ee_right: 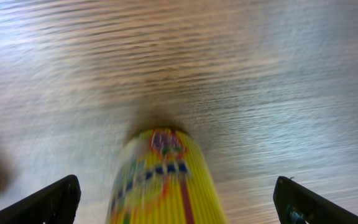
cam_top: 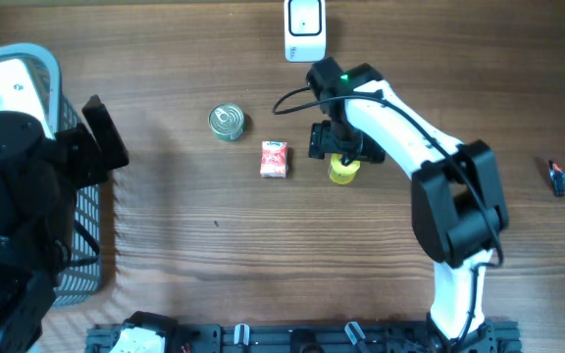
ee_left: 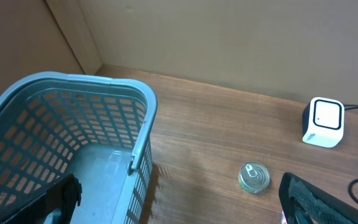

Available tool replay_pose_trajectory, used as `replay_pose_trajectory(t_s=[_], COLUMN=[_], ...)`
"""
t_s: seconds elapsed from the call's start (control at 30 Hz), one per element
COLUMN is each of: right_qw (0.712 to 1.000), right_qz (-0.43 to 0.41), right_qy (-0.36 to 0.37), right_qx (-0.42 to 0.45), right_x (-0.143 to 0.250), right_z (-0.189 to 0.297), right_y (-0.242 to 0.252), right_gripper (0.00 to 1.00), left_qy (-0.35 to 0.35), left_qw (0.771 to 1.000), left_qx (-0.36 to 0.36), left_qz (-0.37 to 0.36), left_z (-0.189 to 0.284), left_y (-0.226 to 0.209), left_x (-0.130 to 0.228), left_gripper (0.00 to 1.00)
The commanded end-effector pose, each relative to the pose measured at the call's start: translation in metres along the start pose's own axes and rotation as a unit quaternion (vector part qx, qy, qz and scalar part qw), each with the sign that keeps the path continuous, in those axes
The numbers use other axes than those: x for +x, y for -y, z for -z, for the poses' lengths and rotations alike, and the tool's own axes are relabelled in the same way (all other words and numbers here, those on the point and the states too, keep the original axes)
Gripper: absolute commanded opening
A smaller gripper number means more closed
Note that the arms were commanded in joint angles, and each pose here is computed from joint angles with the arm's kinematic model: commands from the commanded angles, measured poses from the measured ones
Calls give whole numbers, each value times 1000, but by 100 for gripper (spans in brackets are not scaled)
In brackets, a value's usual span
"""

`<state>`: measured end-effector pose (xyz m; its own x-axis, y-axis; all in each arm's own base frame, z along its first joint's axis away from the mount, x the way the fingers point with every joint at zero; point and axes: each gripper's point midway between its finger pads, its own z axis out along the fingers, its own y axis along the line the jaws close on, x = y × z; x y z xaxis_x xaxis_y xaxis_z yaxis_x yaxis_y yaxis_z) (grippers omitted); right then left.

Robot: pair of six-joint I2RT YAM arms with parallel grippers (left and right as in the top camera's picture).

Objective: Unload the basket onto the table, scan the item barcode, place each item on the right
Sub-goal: 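Lower the right gripper and close it around the yellow jar, then lift the yellow jar with the right gripper and tilt it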

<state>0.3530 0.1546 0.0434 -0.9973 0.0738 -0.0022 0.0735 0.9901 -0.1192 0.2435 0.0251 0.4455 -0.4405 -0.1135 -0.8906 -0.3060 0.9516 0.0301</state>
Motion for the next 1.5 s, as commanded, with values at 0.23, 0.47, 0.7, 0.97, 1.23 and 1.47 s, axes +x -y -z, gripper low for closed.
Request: replay_pose_trajectory(t_s=[0.23, 0.47, 0.7, 0.97, 1.23, 1.47], right_qw=[910, 895, 892, 930, 995, 969], right_qz=[401, 432, 430, 345, -79, -246], right_qy=[49, 55, 65, 68, 15, -23], right_qx=[-88, -100, -120, -109, -53, -29], right_x=[5, 9, 17, 8, 16, 33], right_z=[41, 12, -21, -22, -27, -28], right_y=[-24, -31, -38, -35, -7, 3], right_gripper=[100, 100, 100, 63, 65, 98], left_qy=[-14, -16, -1, -2, -2, -4], left_qw=[1000, 1000, 1000, 1000, 1000, 1000], left_qx=[-1, -1, 2, 2, 2, 2], left_qz=[3, 2, 10, 9, 9, 9], left_z=[0, 2, 14, 14, 14, 14], left_y=[-1, -3, -9, -10, -10, -10], left_x=[7, 9, 8, 8, 9, 9], left_gripper=[100, 100, 100, 100, 100, 100])
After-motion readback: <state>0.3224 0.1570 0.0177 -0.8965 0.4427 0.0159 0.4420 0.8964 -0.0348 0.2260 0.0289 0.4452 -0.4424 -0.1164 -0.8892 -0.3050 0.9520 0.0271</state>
